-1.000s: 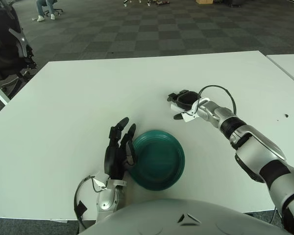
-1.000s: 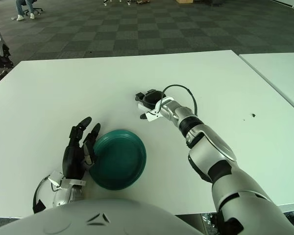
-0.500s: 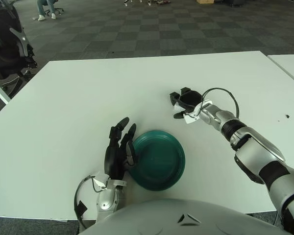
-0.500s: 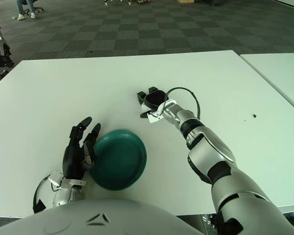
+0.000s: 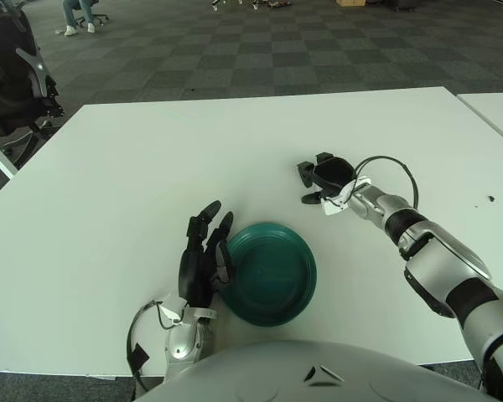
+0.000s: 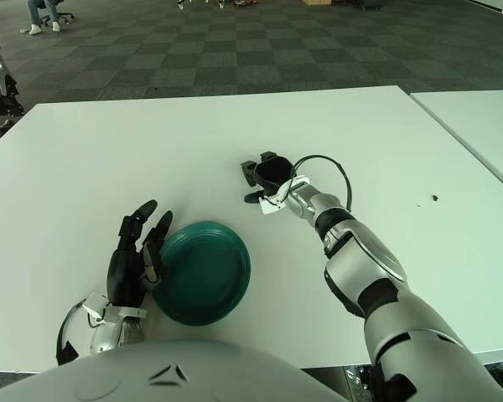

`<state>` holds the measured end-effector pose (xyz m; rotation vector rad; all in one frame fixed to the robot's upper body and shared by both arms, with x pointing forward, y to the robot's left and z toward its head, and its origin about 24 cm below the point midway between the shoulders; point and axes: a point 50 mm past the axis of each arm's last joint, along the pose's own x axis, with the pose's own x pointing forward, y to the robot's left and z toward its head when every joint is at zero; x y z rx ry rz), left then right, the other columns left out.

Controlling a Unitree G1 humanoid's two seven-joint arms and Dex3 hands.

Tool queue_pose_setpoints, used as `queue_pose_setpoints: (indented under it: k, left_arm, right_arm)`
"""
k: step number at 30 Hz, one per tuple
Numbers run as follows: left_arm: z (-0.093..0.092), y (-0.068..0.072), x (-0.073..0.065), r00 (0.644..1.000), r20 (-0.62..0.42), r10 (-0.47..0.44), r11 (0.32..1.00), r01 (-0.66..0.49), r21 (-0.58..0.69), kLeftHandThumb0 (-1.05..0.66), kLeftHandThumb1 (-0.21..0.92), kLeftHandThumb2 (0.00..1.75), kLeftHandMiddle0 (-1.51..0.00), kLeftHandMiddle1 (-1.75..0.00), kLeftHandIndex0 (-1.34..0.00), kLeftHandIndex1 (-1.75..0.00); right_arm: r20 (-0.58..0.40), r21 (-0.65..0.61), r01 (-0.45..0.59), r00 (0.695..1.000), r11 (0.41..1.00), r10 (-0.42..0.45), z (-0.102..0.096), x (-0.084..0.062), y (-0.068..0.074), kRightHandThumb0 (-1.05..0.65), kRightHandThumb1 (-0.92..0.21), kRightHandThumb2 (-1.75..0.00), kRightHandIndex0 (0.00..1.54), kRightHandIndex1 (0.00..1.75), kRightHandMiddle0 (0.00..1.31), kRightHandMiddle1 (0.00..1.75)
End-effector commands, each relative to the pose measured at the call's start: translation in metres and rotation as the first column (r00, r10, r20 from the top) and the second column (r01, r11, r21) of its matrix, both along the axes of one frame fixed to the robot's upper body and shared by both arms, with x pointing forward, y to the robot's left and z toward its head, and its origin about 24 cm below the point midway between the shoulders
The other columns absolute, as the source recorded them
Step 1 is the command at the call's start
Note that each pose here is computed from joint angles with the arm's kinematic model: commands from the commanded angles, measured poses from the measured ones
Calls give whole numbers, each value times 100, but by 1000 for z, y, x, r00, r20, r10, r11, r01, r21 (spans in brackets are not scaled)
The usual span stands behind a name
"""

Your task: Put the charger into the plate.

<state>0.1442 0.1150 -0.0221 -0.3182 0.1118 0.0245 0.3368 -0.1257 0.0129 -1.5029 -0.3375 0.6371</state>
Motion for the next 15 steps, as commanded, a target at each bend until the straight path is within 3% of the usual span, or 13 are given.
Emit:
queue_pose_setpoints:
  k: [1,15]
  left_arm:
    - [-20,-12,1,995,-100,-12,998,7,-57,-96,92,93,-58,-2,-11,-90]
    - [-21,-12,3,995,-99,-8,999,3,-50,-96,92,93,-60,-3,-12,-90]
  right_arm:
    - [-35,-21,17,999,1000,-17,-6,-3,-6,-78,-92,-71,78,175,50,175]
    - [-4,34,32,999,999,-32,-6,-5,-11,-78,-92,-76,86,175,73,175]
